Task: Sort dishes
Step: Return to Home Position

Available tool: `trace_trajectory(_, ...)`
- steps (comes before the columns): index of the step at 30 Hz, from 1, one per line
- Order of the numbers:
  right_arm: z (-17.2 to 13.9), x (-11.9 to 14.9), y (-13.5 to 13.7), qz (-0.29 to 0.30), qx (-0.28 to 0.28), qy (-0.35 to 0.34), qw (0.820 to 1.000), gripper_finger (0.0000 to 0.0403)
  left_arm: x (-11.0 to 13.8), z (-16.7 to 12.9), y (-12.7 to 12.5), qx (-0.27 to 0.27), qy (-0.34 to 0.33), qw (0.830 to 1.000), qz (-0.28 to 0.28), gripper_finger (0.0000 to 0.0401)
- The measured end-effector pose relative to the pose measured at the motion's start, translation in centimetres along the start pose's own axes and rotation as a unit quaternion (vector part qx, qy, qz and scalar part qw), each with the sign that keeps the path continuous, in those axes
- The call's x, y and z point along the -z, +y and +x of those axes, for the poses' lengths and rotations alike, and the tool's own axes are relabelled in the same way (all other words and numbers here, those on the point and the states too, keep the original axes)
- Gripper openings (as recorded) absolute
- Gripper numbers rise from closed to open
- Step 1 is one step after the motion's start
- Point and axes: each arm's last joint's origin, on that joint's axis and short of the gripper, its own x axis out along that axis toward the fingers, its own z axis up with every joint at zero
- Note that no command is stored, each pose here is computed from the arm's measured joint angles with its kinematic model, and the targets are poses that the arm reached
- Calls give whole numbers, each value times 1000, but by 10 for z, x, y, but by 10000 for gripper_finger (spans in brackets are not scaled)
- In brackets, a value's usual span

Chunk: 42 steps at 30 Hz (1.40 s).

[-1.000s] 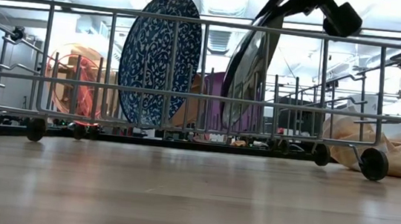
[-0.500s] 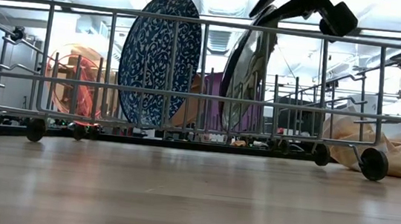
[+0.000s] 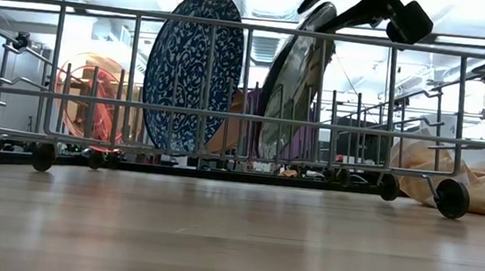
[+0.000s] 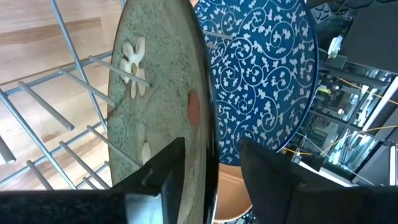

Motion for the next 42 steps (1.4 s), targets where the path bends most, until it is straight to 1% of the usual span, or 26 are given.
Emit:
trace_trajectory(4,-1,0,-1,2,4,5,1000,166,0,0,0,0,0,1000,0,0)
trace_trajectory(11,-1,4,-1,30,15,63,997,198,0,0,0,0,0,1000,0,0)
trace_trajectory(15,-1,4,-1,47,14,66,997,213,0,0,0,0,0,1000,0,0)
trace_trajectory(26,-8,8,11,82,-31,81,993,243,0,0,0,0,0,1000,0,0)
trace_trajectory(29,-17,10,13,95,-31,94,991,248,0,0,0,0,0,1000,0,0)
trace_trajectory(33,-34,9,13,111,-11,101,989,253,0,0,0,0,0,1000,0,0)
trace_trajectory(38,-61,7,13,160,22,89,983,256,0,0,0,-2,-4,1000,0,0)
trace_trajectory(40,-74,5,16,188,39,91,977,255,-6,-4,3,-6,-23,1000,-4,0)
trace_trajectory(42,-88,2,19,217,54,82,971,252,-20,-13,11,-10,-58,998,-5,0)
